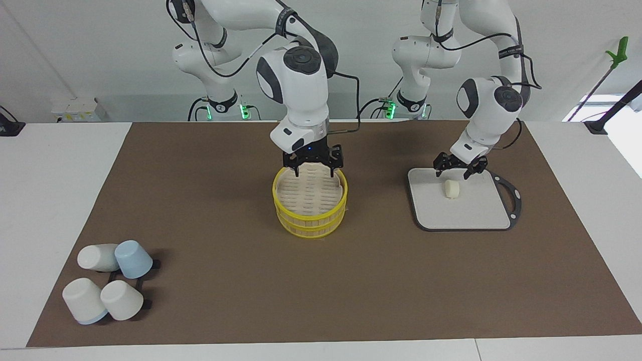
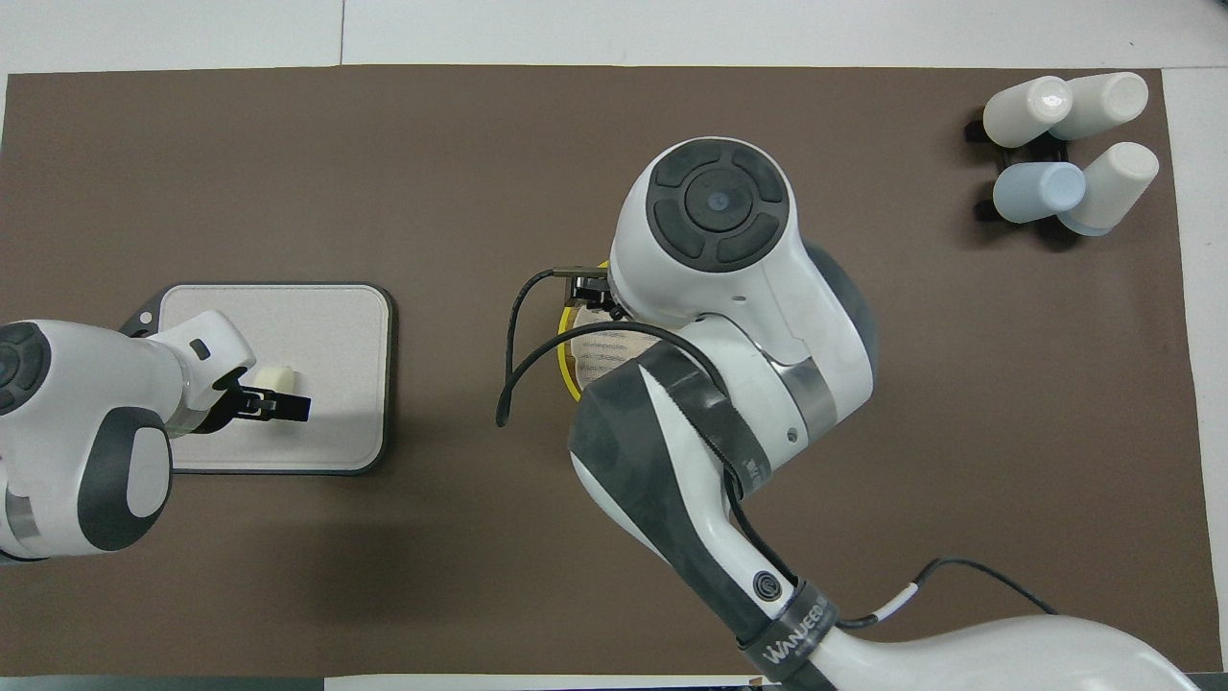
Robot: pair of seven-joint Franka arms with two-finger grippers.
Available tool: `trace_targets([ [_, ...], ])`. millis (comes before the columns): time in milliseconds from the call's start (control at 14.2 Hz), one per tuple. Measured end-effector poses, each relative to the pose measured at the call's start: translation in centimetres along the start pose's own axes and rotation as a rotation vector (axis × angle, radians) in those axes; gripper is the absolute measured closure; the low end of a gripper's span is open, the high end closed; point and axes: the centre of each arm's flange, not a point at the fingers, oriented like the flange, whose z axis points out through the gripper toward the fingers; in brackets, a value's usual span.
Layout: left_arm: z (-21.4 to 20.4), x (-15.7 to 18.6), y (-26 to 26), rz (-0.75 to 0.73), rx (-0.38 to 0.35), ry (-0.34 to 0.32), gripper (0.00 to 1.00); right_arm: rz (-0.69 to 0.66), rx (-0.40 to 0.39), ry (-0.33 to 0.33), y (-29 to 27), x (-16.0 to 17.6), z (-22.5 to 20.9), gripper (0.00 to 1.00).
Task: Place bun in steamer
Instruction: 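Grasp the white bun with the left gripper while the right gripper grips the lid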
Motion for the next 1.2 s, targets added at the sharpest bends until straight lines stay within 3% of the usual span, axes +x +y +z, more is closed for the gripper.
trace_targets([
  [424,3.4,-0.8,0.0,0.026,0.012,0.015,0.00,0.031,-0.007,-0.018,-5.2,-2.9,5.4,0.00],
  [494,3.4,-0.8,0.0,0.026,0.012,0.017,0.07,0.040,-0.002,-0.015,-5.7,-3.0,6.2,0.00],
  [706,3.2,-0.7,0.0,0.027,0.013,0.026,0.45,0.042,0.000,-0.015,-6.6,-3.6,7.7,0.00],
  [776,3.0,-0.7,0.0,0.028,0.014,0.030,0.59,0.044,-0.004,-0.017,-6.8,-3.9,7.9,0.06],
  [847,3.0,-0.7,0.0,0.028,0.014,0.032,0.66,0.043,-0.008,-0.018,-6.8,-4.0,8.2,0.06],
  [988,2.9,-0.7,-0.1,0.027,0.014,0.035,0.69,0.044,-0.014,-0.021,-6.6,-4.0,8.5,0.25],
  [1129,2.7,-0.5,-0.2,0.026,0.016,0.041,0.69,0.045,-0.020,-0.020,-6.4,-4.0,8.8,0.30],
  [1200,2.3,-0.2,-0.2,0.026,0.017,0.047,0.69,0.044,-0.022,-0.019,-6.3,-4.0,8.9,0.44],
])
